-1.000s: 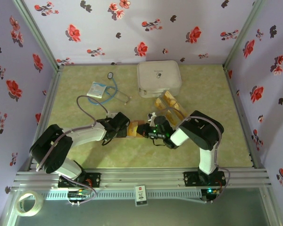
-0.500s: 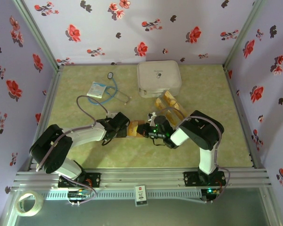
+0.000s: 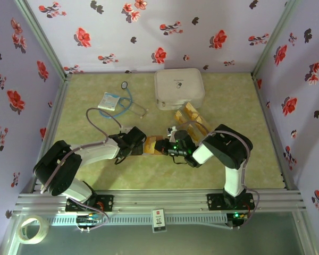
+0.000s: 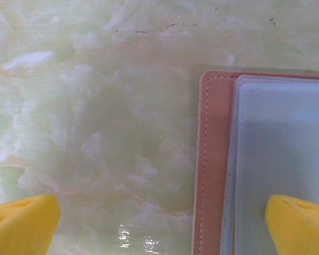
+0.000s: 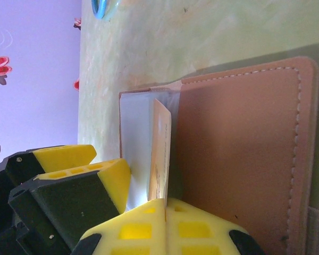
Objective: Put the credit cards into the card holder
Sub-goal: Insert the credit card into the card slot.
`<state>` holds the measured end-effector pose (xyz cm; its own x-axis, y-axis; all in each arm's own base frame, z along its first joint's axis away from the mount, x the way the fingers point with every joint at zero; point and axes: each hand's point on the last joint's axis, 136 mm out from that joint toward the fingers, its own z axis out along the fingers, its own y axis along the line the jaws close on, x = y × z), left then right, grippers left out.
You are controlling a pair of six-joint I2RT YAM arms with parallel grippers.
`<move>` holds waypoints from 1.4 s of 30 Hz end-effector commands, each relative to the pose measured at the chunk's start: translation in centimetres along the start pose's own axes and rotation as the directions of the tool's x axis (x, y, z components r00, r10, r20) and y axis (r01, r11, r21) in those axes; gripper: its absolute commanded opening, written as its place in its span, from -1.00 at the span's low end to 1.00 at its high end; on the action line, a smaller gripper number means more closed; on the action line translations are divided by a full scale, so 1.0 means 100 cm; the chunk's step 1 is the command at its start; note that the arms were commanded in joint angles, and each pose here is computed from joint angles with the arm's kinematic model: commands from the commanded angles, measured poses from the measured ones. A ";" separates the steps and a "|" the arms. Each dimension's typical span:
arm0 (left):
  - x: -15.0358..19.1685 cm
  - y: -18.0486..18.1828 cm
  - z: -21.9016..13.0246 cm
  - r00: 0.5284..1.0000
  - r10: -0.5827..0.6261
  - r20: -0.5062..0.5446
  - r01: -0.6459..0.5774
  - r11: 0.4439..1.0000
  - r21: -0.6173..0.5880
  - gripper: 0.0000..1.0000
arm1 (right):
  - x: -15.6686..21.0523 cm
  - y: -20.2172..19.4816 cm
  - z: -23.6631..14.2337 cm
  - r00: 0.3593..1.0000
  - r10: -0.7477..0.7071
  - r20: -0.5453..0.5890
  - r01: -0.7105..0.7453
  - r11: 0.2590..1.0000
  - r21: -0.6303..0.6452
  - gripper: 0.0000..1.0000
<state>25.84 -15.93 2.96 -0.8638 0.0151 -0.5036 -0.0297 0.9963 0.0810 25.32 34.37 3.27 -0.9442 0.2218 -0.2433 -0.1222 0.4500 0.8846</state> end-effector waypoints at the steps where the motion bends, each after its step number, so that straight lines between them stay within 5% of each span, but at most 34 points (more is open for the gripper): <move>1: 0.022 0.025 0.005 0.997 0.027 -0.066 -0.033 0.996 -0.088 0.99 | 0.009 -0.017 0.002 0.999 0.017 -0.039 -0.016 0.999 0.047 -1.00; 34: 0.020 0.024 0.004 0.998 0.023 -0.060 -0.028 0.996 -0.084 0.99 | 0.021 -0.020 0.015 0.993 0.037 -0.109 -0.031 0.998 0.058 -0.99; 42: 0.004 0.021 -0.010 0.999 -0.016 -0.035 0.014 0.999 -0.046 0.99 | 0.018 -0.021 0.014 0.994 0.019 -0.111 -0.007 0.994 0.106 -0.45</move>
<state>25.51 -15.19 3.27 -0.8692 0.0113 -0.4943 -0.0406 0.9947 0.0942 25.32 36.30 3.96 -0.9605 0.1564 -0.2302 -0.1477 0.4144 0.8980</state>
